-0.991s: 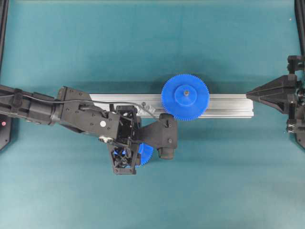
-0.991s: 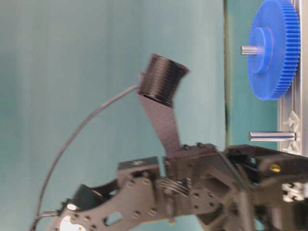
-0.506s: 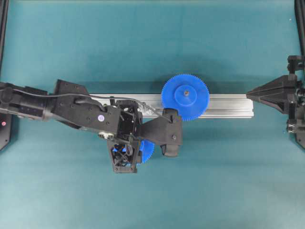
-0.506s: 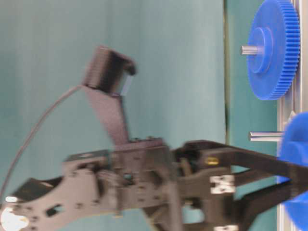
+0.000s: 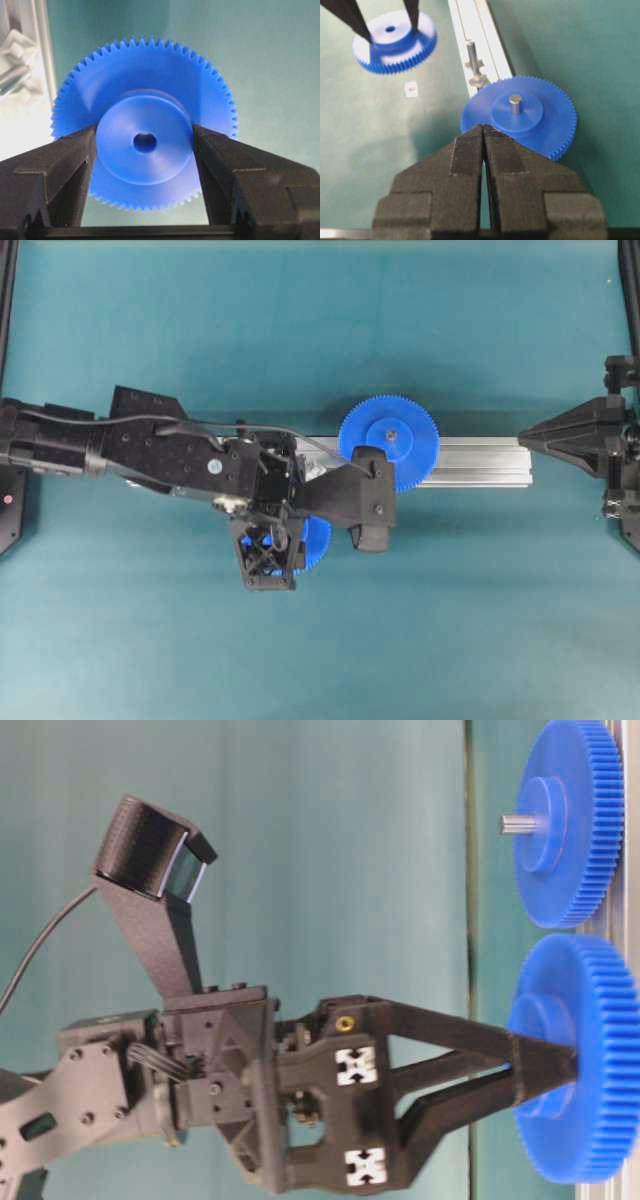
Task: Find the location of the shaft and insert the small gear.
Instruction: 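Carry the small gear with the left gripper over the empty left shaft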
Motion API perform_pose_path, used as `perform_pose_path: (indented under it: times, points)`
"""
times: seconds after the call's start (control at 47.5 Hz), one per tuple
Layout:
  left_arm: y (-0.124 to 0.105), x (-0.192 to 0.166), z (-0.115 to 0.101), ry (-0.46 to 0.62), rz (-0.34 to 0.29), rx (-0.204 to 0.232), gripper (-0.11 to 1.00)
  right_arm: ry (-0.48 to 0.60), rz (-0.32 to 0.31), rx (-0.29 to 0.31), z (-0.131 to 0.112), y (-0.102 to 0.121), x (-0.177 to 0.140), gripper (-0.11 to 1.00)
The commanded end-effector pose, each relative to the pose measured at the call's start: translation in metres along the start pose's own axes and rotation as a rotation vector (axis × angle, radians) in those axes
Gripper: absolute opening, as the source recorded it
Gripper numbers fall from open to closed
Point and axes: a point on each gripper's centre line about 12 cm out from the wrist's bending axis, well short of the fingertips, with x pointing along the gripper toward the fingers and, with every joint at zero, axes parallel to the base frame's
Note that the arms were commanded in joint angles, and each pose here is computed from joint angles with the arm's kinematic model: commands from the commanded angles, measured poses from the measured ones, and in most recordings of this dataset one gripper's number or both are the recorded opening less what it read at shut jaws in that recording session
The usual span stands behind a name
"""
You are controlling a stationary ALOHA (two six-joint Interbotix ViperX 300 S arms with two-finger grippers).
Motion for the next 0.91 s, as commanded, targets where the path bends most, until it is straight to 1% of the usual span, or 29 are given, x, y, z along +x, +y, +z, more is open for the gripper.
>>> perform_pose_path:
  times: [0.0, 0.169, 0.253, 0.443, 0.674, 0.885]
  points:
    - [0.006, -0.031, 0.009, -0.068, 0.001, 0.0, 0.63, -0.016, 0.0, 0.009, 0.005, 0.0, 0.0, 0.0]
    - [0.012, -0.04, 0.015, -0.081, 0.005, 0.009, 0.63, -0.016, 0.0, 0.009, 0.005, 0.0, 0.0, 0.0]
    - [0.016, -0.045, 0.018, -0.09, 0.008, 0.006, 0.63, -0.014, -0.001, 0.009, 0.004, 0.0, 0.0, 0.0]
    - [0.027, -0.053, 0.019, -0.097, 0.015, -0.016, 0.63, -0.014, -0.001, 0.009, 0.004, 0.0, 0.0, 0.0]
    - [0.039, -0.06, 0.021, -0.114, 0.027, -0.005, 0.63, -0.02, -0.015, 0.013, 0.005, -0.002, 0.0, 0.0]
    - [0.048, -0.057, 0.021, -0.109, 0.033, -0.018, 0.63, -0.026, -0.015, 0.012, 0.006, -0.003, -0.002, 0.0]
